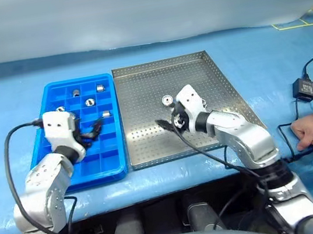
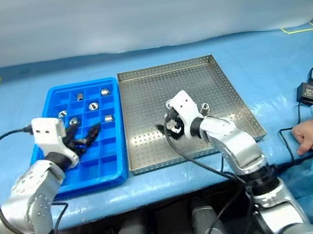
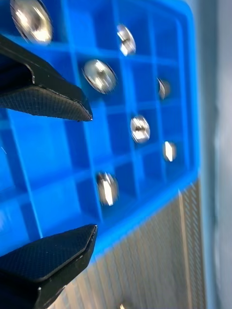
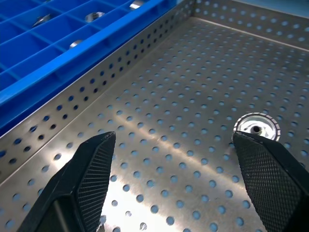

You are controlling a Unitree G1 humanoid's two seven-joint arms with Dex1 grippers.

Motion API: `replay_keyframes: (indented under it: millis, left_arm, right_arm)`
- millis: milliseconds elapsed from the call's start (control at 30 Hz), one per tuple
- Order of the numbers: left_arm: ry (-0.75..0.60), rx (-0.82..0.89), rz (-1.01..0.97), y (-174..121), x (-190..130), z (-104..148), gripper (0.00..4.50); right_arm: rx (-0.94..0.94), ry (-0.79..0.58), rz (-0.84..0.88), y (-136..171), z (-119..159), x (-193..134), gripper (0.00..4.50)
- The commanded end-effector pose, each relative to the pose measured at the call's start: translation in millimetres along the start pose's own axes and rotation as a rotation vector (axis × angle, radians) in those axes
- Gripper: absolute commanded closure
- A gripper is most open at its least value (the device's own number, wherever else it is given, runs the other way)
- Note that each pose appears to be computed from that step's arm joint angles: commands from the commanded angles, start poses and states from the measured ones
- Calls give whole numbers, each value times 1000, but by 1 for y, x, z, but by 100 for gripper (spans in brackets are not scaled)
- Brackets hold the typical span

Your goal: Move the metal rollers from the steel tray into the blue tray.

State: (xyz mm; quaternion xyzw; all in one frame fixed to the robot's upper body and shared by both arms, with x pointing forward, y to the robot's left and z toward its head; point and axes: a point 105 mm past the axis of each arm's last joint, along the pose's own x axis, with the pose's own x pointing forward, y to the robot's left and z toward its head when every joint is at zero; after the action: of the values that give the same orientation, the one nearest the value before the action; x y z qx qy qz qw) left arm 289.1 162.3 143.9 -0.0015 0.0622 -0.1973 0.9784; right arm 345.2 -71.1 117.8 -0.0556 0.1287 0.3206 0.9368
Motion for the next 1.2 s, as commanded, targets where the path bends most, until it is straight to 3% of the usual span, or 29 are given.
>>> replay_keyframes:
  millis: [33, 233, 600, 1200]
  left_arm:
    - [24, 43, -126, -25, 8, -8, 80]
    - [70, 48, -243, -48, 12, -23, 80]
    - [98, 51, -278, -56, 13, -30, 80]
    - [121, 61, -242, -47, 17, -33, 80]
  right_arm:
    - [60, -21, -113, -17, 7, 14, 43]
    - [142, 16, -188, -31, -5, 40, 43]
    - [209, 23, -348, -55, -11, 63, 43]
    - [252, -34, -301, -44, -4, 42, 43]
